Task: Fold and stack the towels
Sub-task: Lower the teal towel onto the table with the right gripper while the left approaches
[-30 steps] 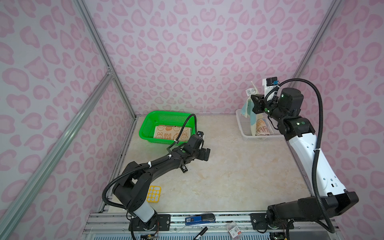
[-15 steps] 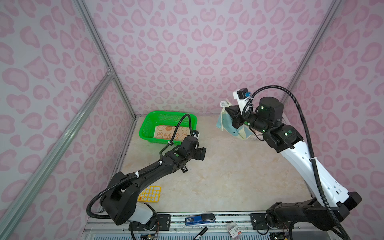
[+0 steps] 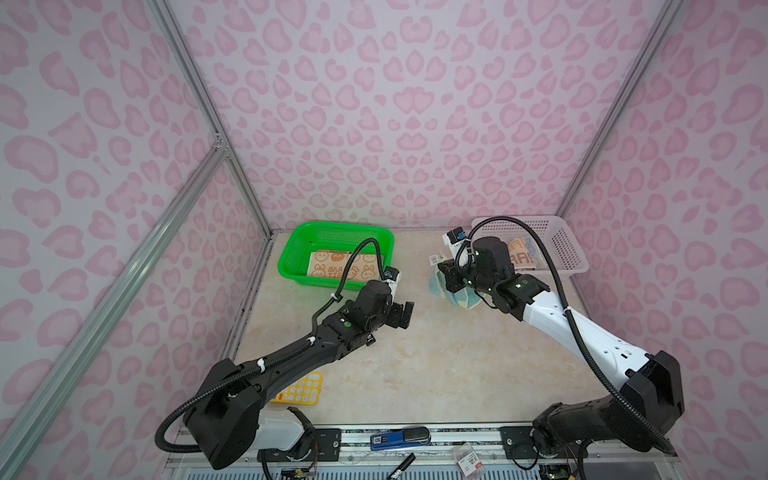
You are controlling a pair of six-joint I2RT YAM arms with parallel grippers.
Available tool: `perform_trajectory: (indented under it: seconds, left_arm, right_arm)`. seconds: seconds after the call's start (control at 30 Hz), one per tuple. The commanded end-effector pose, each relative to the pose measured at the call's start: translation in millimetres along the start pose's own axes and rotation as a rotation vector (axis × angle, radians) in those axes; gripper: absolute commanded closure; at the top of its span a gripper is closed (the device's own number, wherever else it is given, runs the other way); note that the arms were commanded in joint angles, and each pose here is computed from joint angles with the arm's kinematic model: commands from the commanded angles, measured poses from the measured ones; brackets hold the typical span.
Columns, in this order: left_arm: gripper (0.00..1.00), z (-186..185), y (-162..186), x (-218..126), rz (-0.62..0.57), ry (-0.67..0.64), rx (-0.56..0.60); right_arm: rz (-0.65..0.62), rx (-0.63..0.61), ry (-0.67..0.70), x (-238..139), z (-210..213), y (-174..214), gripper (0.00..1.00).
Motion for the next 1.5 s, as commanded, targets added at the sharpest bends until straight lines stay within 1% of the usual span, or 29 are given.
perform_trajectory:
  seconds: [0.0,0.07,0.23,0.5,0.6,0.7,0.8,0.87,0.93,0.97,1.07,1.1,1.2,1.3,1.47]
  left_arm:
    - [0.02,-9.3,-29.7,7.2,-0.100,-0.013,0.018]
    - [0.02,-19.9,-36.3,13.5,-0.126,-0.011,0.044]
    - [0.02,-34.0,-51.4,26.9,-0.193,-0.029,0.063]
    - [0.01,-45.7,-61.4,49.7,-0.204,-0.023,0.009]
    - [0.00,-44.5,-60.9,60.2,-0.204,-0.042,-0.015]
    - [0.05,-43.8,-60.2,67.2,-0.204,-0.055,-0.033]
    - [0.15,-43.8,-57.9,72.3,-0.193,-0.060,-0.040]
    - [0.25,-44.5,-54.0,76.4,-0.182,-0.059,-0.036]
    - [0.49,-45.5,-50.8,79.0,-0.178,-0.055,-0.026]
    - [0.58,-45.4,-50.2,79.5,-0.176,-0.053,-0.022]
    - [0.94,-42.4,-46.5,79.0,-0.157,-0.061,-0.007]
    - [0.97,-39.1,-45.5,77.5,-0.151,-0.073,-0.003]
    - [0.97,-23.4,-40.1,70.3,-0.134,-0.132,0.005]
    - [0.97,0.5,-35.8,57.0,-0.112,-0.215,0.009]
    - [0.97,39.1,-32.6,30.6,-0.082,-0.347,0.041]
  right_arm:
    - [-0.038,0.020,-0.015,3.8,3.8,-6.1,1.00]
    - [-0.037,0.022,-0.015,4.3,4.2,-4.7,1.00]
    - [-0.041,0.027,-0.005,3.9,2.0,-3.2,1.00]
    - [-0.052,0.026,0.001,0.9,1.5,-5.2,1.00]
    - [-0.064,0.026,-0.002,-1.6,2.1,-8.4,1.00]
    - [-0.075,0.025,-0.002,-4.3,2.8,-10.3,1.00]
    - [-0.081,0.025,0.001,-6.4,2.1,-11.9,1.00]
    - [-0.085,0.027,0.000,-8.1,2.2,-12.3,1.00]
    - [-0.088,0.028,0.001,-9.7,1.9,-12.0,1.00]
    - [-0.088,0.029,0.002,-10.2,1.6,-11.1,1.00]
    - [-0.083,0.028,0.021,-11.6,-1.7,-8.1,1.00]
    - [-0.078,0.025,0.029,-11.7,-3.3,-6.3,1.00]
    - [-0.060,0.013,0.054,-12.8,-7.6,-0.8,1.00]
    - [-0.028,-0.002,0.074,-12.2,-10.1,7.9,1.00]
    - [0.033,-0.020,0.049,-3.8,2.8,28.1,1.00]
Point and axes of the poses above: each gripper's point midway between its finger pads, its own x axis out along the fingers, its own z axis along the line the jaws close on, y = z × x, the point moved 1 cm from there along -x, back along the fingers, and after that the axes turned 7 degrees about x, right-handed, at the moved point
